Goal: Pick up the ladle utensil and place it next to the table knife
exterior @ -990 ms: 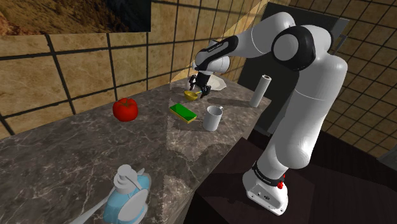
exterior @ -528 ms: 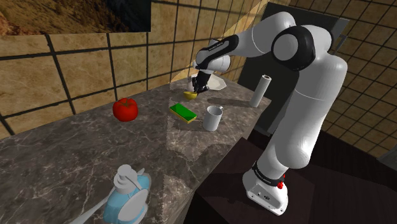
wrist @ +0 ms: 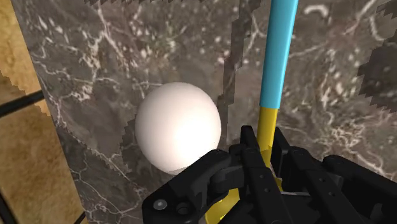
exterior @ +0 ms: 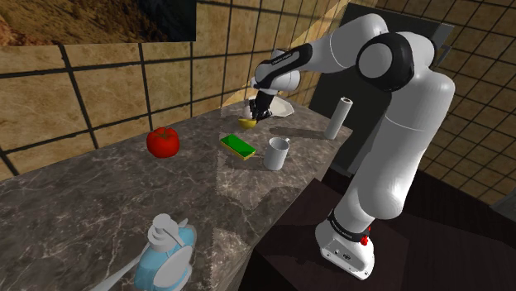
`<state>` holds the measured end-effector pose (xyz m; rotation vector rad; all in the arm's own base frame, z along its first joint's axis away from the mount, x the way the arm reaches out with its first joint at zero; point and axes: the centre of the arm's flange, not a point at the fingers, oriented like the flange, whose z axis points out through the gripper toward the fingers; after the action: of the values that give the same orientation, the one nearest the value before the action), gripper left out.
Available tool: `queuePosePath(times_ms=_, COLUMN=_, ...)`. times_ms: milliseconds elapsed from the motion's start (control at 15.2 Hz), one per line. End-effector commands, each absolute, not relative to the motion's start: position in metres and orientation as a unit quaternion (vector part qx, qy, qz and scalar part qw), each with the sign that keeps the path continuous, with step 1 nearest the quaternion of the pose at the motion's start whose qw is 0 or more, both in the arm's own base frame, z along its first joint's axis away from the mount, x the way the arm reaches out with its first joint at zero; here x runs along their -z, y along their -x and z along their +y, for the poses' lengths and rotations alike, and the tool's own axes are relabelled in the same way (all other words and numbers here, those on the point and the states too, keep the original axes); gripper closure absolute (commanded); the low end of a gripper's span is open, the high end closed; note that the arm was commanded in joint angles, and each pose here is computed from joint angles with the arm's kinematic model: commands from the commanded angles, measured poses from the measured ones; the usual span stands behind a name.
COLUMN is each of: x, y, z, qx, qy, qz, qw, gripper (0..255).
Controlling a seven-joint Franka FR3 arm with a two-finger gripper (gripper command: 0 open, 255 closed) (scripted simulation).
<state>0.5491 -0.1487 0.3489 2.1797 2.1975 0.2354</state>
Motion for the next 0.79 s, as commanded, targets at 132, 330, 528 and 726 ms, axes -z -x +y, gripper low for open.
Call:
queuePosePath(times_ms=132, x=-0.369, y=-0.548, z=-0.149, qx=-0.075, qy=-0.702, qz=0.708, qw=0.018, gripper=255)
queuePosePath(times_ms=330, x=-0.385, y=-0.548, z=-0.149, qx=-0.075, qy=-0.702, qz=0.708, qw=0.018, gripper=255)
queuePosePath(times_ms=528, x=-0.401, y=-0.548, z=-0.149, qx=-0.075, qy=-0.702, qz=0.708, qw=0.018, gripper=255)
queuePosePath(times_ms=726, x=-0.417, y=-0.548, z=-0.149, qx=-0.075, qy=-0.702, qz=0.708, qw=0.018, gripper=255)
